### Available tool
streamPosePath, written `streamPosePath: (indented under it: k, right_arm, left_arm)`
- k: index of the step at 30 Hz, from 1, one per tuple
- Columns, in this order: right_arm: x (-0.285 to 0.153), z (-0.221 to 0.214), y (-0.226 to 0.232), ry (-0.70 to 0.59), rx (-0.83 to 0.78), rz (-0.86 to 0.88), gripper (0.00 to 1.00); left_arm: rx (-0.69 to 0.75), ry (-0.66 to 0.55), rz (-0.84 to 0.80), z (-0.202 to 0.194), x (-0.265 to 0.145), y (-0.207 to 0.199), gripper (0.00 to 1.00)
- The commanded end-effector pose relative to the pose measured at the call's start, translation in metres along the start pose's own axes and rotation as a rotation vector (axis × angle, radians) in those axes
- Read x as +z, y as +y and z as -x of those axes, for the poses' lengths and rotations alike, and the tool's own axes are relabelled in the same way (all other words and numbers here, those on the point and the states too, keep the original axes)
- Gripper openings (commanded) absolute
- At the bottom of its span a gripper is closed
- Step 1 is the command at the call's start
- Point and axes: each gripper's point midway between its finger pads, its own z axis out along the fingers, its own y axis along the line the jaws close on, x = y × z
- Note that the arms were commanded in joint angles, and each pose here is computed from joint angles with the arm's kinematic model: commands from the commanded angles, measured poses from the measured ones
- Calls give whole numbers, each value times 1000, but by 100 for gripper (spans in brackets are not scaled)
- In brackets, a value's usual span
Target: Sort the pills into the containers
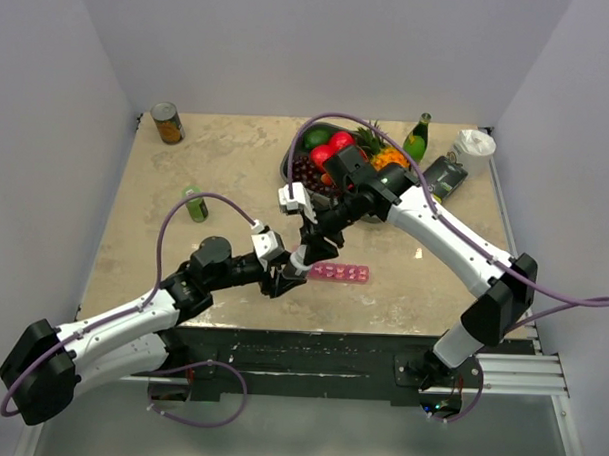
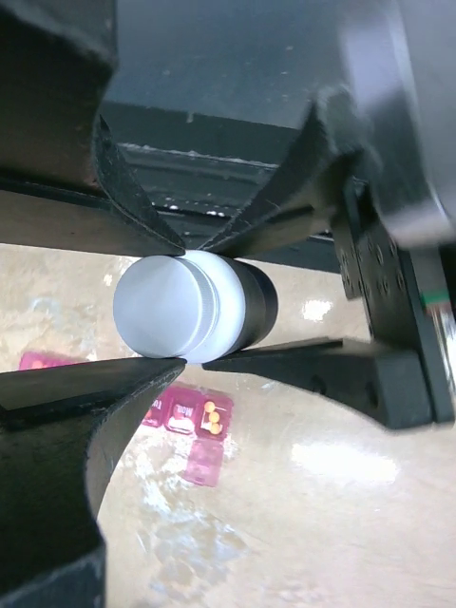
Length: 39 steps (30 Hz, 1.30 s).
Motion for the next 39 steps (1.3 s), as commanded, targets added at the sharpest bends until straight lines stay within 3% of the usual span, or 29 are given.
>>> streamPosePath:
  k: [1,5,8,9,10,13,14,17,21,25,29,32,39]
  right_arm:
    - [29,-7,-7,5,247,3,23]
    - [40,-12,-20,6,397,-40,25]
    - [35,-5,-23,-11,387,-23,49]
    - [29,6,-23,-39,360,-13,66]
    - [21,6,-23,-36,359,-15,76]
    - [-9,23,-24,-94,282,-14,96]
    - [-19,27,-24,-108,204,-22,99]
    - [-55,40,-17,-160,58,-62,99]
    - [-67,32,5,-158,-170,-63,99]
    - [-59,11,44,-156,-405,119,99]
    - [-47,10,52,-137,-433,163,98]
    - [-34,6,58,-108,-414,211,94]
    - [-20,7,62,-75,-390,245,72]
  left_arm:
    - [115,-220,158,74,1,28,0]
    - [115,-236,188,70,0,33,0]
    - [102,-208,187,57,-1,33,0]
    - [102,-195,175,53,0,31,0]
    - [98,-181,168,49,0,30,0]
    - [79,-136,135,34,-2,24,0]
    - [65,-116,126,29,-3,21,0]
    - [48,-115,84,32,-6,11,0]
    - [40,-116,-21,36,-8,-9,0]
    - [21,-99,-185,39,-6,-36,0]
    - [12,-90,-316,45,-8,-57,0]
    - [18,-98,-325,50,-8,-58,0]
    - [18,-92,-316,51,-5,-55,0]
